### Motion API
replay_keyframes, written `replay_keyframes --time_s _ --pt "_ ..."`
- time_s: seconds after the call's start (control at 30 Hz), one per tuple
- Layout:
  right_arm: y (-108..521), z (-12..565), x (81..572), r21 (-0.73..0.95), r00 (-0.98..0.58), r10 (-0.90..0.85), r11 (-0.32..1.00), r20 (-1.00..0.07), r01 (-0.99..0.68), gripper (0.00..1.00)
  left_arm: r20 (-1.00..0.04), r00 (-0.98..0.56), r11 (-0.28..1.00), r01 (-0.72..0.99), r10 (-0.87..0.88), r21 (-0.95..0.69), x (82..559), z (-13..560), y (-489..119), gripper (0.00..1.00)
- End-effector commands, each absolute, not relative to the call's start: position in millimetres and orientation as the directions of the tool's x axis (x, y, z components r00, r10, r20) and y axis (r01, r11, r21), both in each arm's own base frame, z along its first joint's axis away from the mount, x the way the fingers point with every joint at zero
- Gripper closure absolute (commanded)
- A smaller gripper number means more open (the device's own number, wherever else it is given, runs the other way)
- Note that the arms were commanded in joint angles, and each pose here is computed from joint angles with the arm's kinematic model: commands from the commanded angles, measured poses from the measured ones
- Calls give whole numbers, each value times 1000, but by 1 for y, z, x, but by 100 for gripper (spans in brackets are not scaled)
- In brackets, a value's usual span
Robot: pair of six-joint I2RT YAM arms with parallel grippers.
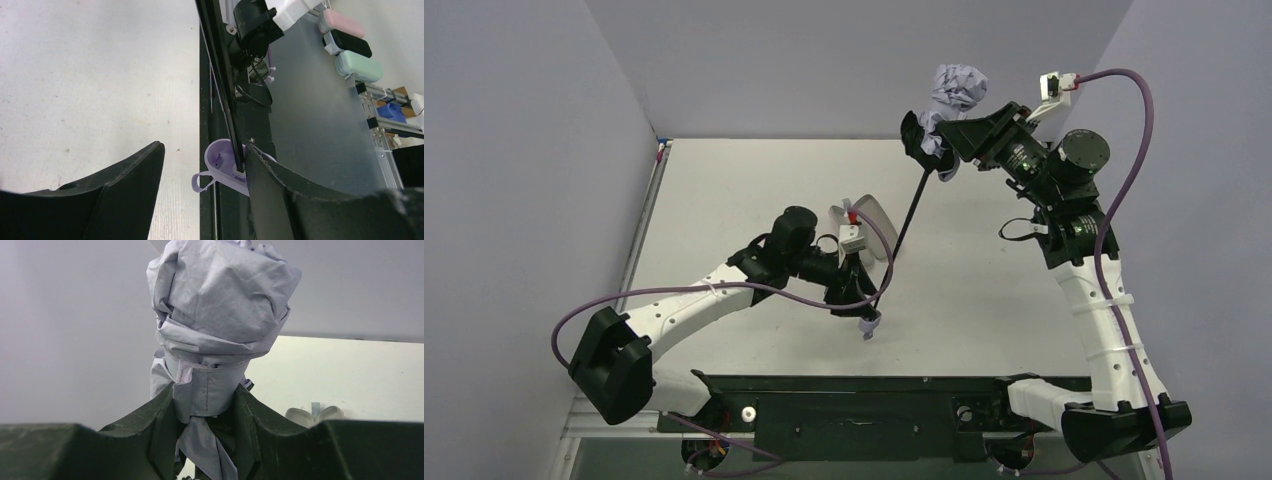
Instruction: Open the umbrella
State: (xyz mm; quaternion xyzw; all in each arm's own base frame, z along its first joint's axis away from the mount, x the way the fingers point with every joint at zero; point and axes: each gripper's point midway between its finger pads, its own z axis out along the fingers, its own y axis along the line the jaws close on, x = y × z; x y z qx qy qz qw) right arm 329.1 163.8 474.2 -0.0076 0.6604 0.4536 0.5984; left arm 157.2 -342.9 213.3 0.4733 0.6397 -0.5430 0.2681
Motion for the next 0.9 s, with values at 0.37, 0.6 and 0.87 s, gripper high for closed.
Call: replay_keyframes --time_s 0.37,0.6,0.87 --pt "137 575 324 458 20 623 597 -782 -659 100 -805 -364 -75 892 469 -447 116 153 -314 38" --pt "132 583 328 453 38 628 599 -777 -660 100 -777 -365 -66 885 513 -460 108 134 -303 36" --pt "128 589 330 448 53 634 600 -771 -662 100 -751 -358 -75 877 555 -474 98 118 -297 36"
